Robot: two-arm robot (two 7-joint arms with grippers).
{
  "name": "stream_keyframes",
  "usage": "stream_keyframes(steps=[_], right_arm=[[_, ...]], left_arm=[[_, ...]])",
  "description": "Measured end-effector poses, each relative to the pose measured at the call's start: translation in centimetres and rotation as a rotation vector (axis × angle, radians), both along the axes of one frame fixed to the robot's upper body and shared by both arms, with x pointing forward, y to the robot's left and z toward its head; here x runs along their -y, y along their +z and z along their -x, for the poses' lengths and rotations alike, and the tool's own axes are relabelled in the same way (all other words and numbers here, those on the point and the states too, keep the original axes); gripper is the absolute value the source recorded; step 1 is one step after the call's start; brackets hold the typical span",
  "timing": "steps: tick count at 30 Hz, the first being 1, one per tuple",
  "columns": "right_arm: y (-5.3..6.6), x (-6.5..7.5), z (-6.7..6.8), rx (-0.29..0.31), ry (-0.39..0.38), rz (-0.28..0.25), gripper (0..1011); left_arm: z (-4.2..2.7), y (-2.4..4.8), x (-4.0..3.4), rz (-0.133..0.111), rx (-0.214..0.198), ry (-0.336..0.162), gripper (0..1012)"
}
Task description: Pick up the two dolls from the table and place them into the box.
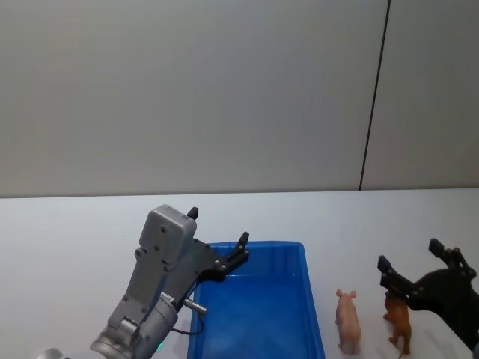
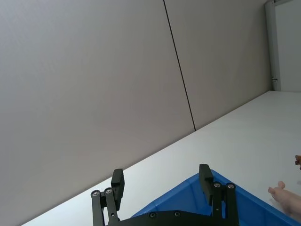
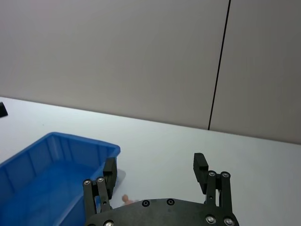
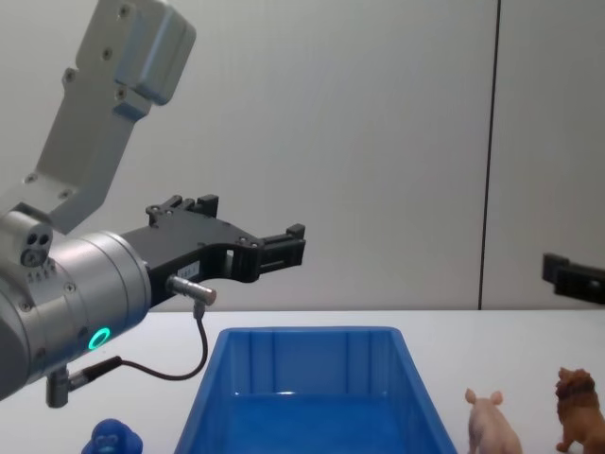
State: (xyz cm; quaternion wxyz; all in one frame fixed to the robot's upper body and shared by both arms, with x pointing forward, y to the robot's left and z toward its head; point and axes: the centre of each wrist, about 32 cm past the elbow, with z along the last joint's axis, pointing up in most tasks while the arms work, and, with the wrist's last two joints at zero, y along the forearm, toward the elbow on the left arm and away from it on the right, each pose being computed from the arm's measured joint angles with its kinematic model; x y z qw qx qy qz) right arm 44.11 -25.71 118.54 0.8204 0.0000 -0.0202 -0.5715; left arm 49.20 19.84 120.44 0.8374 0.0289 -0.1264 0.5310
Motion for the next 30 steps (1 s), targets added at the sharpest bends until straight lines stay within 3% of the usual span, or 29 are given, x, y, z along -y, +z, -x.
stream_keyframes(steps=[14,30], right_arm=[[-1.7,3.3,0.6,-0.133,0.011,0.048,1003],[-3.5,4.1,0.0,-0.243,0.037,0.087,1003]], left_arm=[[0.0,0.0,0.0,0.0,0.0,0.0,1002],[0.0,0.0,0.0,0.0,0.0,0.0,1002]])
